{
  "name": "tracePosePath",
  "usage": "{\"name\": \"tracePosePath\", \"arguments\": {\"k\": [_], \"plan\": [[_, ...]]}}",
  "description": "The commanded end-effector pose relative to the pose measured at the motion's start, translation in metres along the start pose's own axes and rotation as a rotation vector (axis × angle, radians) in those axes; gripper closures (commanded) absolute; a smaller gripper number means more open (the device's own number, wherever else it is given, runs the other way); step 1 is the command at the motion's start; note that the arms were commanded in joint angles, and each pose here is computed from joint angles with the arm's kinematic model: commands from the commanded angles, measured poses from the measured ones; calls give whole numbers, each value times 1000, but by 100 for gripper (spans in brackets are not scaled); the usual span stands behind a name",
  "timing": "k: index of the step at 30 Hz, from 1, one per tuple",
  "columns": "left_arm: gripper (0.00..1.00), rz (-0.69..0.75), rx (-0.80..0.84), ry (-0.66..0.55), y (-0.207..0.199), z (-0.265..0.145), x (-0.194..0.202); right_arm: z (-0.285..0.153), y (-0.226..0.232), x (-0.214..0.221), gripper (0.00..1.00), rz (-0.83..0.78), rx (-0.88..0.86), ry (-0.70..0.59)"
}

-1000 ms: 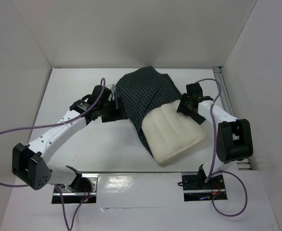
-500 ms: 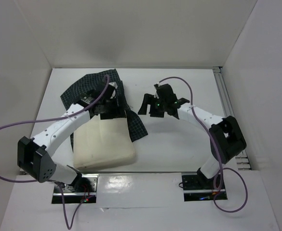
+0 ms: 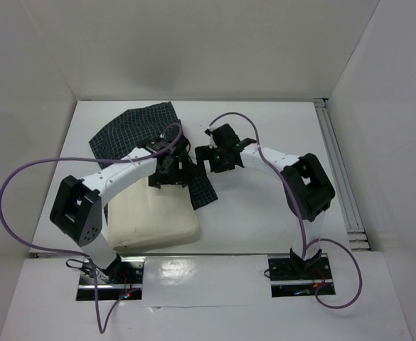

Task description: Put the pillow into the pillowcase

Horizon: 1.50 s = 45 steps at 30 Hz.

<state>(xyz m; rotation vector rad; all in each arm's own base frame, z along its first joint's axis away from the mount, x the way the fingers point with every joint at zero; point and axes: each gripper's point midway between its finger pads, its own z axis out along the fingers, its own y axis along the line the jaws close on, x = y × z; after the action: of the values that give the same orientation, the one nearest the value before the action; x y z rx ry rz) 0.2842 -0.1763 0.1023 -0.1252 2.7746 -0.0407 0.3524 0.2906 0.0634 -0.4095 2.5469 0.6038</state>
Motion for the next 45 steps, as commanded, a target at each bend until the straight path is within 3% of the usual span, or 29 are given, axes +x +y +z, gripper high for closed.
{"name": "tracePosePath", "arguments": {"k": [1,4,8,9,10,11,13,14,17,25,33,41,45], "plan": [[6,-2,-105,27,11,16,9,6,8,-16,1,-86,-26,-22],[8,5,-123,50,14,29,17,16,20,-12,1,-99,-99,-22],[30,-14,-117,55,10,44,16,31,27,3,8,-95,-172,23],[60,-41,-94,65,8,45,14,33,27,3,13,-99,-176,12],[82,-64,-88,71,8,45,13,32,29,3,27,-99,-186,15],[100,-76,-77,67,7,44,8,33,35,7,33,-108,-210,19],[100,-100,-57,56,3,43,2,35,36,8,49,-111,-222,12],[100,-113,-47,39,4,38,-5,35,35,14,70,-108,-227,26],[100,-133,-8,1,-1,27,-19,33,36,13,99,-92,-230,21],[100,-265,45,-106,12,-2,-66,-5,63,18,100,-129,-245,-36],[100,-374,30,-254,22,-34,-122,-54,111,61,100,-174,-341,10],[100,-405,-93,-256,31,-3,-141,-124,145,77,100,-193,-509,4],[100,-409,-118,-206,20,28,-134,-137,137,98,100,-188,-504,68]]}}
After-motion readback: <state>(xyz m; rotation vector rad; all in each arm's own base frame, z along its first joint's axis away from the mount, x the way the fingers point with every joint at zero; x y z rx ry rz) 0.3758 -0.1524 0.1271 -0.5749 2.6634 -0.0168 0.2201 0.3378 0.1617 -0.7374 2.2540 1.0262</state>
